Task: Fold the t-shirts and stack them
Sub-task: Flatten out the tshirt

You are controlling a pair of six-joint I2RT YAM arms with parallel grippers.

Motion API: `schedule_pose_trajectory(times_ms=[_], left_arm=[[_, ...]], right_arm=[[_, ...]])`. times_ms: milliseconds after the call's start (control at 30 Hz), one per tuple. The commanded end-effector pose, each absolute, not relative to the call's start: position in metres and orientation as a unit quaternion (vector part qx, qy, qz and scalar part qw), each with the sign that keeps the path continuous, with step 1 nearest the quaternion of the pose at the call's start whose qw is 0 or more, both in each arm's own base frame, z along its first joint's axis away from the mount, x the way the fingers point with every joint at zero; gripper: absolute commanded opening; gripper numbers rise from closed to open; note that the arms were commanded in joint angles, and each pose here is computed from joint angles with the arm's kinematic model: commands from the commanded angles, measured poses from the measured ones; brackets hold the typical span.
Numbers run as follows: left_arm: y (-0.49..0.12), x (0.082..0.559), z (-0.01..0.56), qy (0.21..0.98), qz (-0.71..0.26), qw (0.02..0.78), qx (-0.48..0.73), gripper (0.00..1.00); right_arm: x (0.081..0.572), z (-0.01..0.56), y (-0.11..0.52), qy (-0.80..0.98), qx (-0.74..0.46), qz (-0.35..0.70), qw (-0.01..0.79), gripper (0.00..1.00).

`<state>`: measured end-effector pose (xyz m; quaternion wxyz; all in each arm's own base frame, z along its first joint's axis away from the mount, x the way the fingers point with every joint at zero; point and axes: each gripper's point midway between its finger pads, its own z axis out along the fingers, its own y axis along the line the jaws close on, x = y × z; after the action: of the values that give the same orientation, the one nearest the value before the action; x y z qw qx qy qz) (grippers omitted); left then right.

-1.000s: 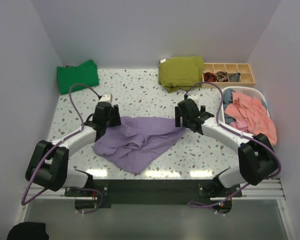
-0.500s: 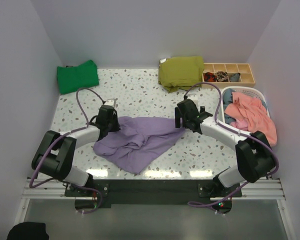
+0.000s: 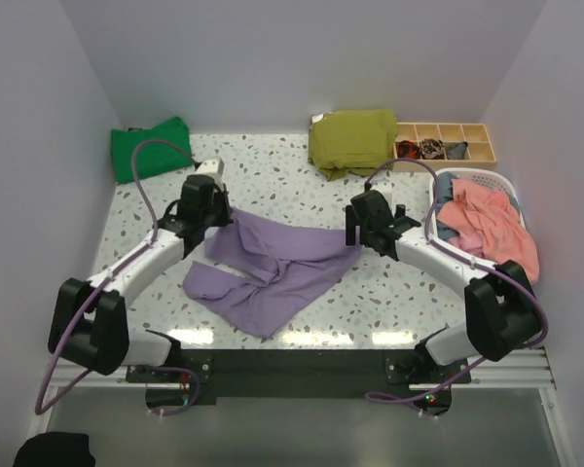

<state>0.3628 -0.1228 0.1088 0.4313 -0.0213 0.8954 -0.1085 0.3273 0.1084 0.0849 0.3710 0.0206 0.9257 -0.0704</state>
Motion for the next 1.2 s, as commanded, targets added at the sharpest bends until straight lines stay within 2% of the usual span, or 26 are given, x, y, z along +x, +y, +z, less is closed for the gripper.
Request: schedule_pose_trajectory(times_ms=[0,100,233,467,500,667,933,1167], left_arm=[[-0.120,0.385,0.253,0.822,-0.114,0.558,-0.007,0.00],[-0.113,0.378,0.307,0.795,-0.114,0.596,-0.008,0.00],[-0.088,0.372,0.329,0.781,-0.065,0.621,-0.029,0.00],[-0.071,0.383,0.283,0.795,-0.032,0.604,-0.046,0.00],[-0.072,0.384,0.274,0.799,-0.036,0.598,-0.049,0.00],[-0.083,0.403,0.270,0.798,-0.049,0.599,-0.039,0.00],[-0.121,0.453,0.312,0.782,-0.100,0.615,0.015,0.00],[-0.162,0.484,0.306,0.784,-0.167,0.594,0.072,0.00]], right_arm=[[0.332,0.101,0.098,0.913,0.041,-0.080,0.397,0.99],[0.333,0.099,0.095,0.915,0.052,-0.072,0.394,0.99],[0.334,0.096,0.101,0.918,0.054,-0.038,0.391,0.99],[0.332,0.084,0.147,0.929,0.011,0.075,0.362,0.99],[0.327,0.086,0.168,0.929,-0.013,0.128,0.347,0.98],[0.298,0.092,0.225,0.913,-0.083,0.257,0.306,0.95],[0.231,0.093,0.301,0.896,-0.204,0.267,0.290,0.96],[0.204,0.076,0.360,0.881,-0.300,0.223,0.290,0.96]])
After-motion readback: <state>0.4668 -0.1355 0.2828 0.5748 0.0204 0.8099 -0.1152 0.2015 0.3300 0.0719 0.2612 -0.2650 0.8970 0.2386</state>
